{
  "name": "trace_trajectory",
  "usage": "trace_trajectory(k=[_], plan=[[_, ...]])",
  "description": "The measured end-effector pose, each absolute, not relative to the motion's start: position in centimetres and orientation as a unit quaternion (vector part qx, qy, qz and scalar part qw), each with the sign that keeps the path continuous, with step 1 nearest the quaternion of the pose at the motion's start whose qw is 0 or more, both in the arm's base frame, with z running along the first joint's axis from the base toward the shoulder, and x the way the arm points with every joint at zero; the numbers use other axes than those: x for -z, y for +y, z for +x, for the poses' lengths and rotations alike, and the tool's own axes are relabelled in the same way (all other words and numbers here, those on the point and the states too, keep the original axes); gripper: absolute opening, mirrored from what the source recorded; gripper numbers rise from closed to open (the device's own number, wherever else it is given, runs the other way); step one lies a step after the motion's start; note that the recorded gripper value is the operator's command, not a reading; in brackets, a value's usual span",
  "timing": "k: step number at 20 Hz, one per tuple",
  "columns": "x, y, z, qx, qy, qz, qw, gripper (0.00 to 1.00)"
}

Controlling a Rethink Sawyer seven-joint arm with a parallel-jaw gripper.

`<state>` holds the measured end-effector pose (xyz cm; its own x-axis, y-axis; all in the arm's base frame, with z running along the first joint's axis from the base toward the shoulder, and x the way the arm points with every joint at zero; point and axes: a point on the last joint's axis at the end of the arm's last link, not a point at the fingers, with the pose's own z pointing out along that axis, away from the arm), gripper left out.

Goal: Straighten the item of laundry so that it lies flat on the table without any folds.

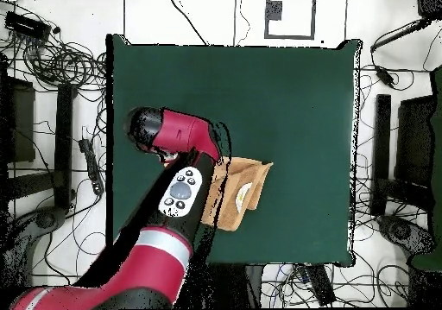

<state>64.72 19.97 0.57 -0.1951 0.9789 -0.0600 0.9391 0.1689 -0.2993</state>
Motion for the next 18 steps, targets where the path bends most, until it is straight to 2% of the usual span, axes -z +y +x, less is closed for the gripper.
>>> trace_trajectory(k=[5, 6, 10, 15, 18], plan=[[-4.8, 16.8, 65.7, -0.162, -0.784, -0.597, 0.057, 1.0], [-6.9, 13.7, 66.9, -0.173, -0.8, -0.573, 0.037, 1.0], [-9.9, 7.7, 69.1, -0.178, -0.821, -0.542, 0.012, 1.0], [-12.0, 0.1, 70.6, -0.166, -0.828, -0.536, -0.008, 1.0], [-11.8, -1.5, 70.8, -0.168, -0.828, -0.535, -0.023, 1.0]])
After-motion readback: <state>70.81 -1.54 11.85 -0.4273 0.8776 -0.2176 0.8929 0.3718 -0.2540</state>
